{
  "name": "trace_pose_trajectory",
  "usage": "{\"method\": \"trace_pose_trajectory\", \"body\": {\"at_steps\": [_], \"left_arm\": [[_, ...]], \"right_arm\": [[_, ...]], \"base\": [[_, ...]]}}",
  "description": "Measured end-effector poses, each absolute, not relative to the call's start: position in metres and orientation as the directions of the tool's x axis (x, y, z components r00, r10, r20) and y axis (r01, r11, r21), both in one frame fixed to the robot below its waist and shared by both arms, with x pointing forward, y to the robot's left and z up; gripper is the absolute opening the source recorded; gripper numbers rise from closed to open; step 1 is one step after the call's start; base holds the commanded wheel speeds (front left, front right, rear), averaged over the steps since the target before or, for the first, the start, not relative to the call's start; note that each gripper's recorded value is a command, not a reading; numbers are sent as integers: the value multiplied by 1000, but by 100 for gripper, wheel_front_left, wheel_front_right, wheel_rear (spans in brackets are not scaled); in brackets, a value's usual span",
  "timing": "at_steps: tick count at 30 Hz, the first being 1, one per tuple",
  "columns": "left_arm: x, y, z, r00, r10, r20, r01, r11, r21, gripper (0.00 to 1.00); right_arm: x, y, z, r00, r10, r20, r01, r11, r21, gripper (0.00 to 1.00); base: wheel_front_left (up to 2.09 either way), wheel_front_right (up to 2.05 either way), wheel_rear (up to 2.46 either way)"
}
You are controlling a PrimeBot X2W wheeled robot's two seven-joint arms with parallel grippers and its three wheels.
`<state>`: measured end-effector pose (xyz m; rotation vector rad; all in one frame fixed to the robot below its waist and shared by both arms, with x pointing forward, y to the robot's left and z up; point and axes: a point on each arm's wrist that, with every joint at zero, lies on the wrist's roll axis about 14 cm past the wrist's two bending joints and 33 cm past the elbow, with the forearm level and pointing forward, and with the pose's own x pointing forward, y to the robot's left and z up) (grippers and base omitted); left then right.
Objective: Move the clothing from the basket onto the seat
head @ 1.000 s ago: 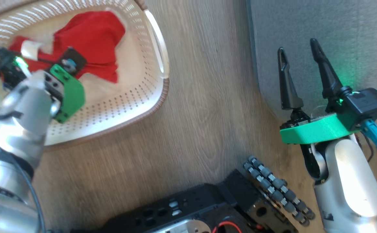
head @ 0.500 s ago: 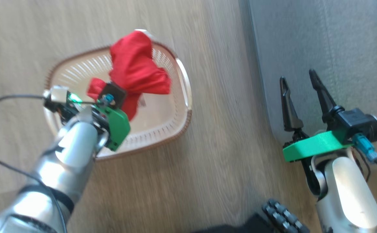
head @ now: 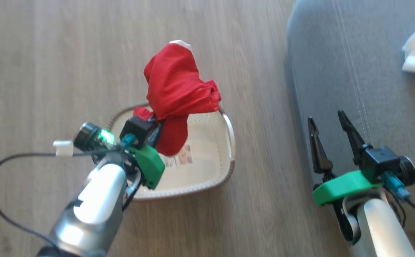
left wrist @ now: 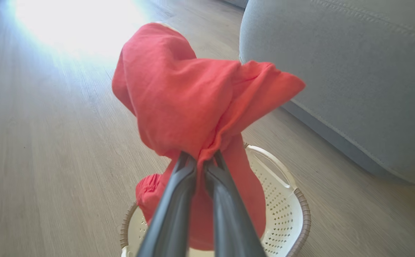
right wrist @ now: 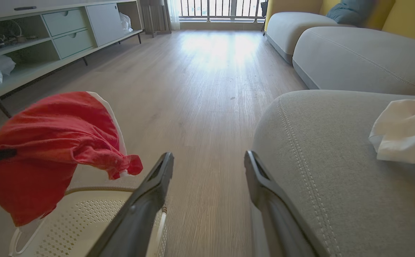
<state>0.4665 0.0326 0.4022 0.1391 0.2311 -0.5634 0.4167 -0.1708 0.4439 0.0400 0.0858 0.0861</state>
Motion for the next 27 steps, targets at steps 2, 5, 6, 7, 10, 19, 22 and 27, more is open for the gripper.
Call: {"method": "trace_pose_trajectory", "body": {"at_steps": [2,5,6,7,10,19,22,27], "left_arm": [[460,38,418,841,-497,-212,520,852,63,0],[457,47,448,873,-471,-130,481,874,63,0],[457,47,448,873,-471,-130,481,874,63,0],[457,50,459,882,-461,-100,468,882,64,0],[453,61,489,906,-423,-13,423,904,57,0],[433,88,558,929,-309,202,312,950,21,0],[423,84,582,911,-308,275,314,949,25,0],[404,82,608,885,-296,359,313,950,12,0]], "right_arm": [[413,-168,450,993,96,-68,-93,995,47,100],[409,-162,458,993,112,-48,-109,993,50,100],[409,-162,458,993,112,-48,-109,993,50,100],[408,-159,461,992,119,-40,-117,992,50,100],[403,-153,469,990,137,-21,-135,989,53,100],[398,-140,485,985,171,25,-172,983,59,100],[395,-136,490,982,185,39,-187,981,58,100],[384,-134,489,981,192,33,-194,979,57,100]], "base": [[0,0,0],[0,0,0],[0,0,0],[0,0,0],[0,0,0],[0,0,0],[0,0,0],[0,0,0]]}}
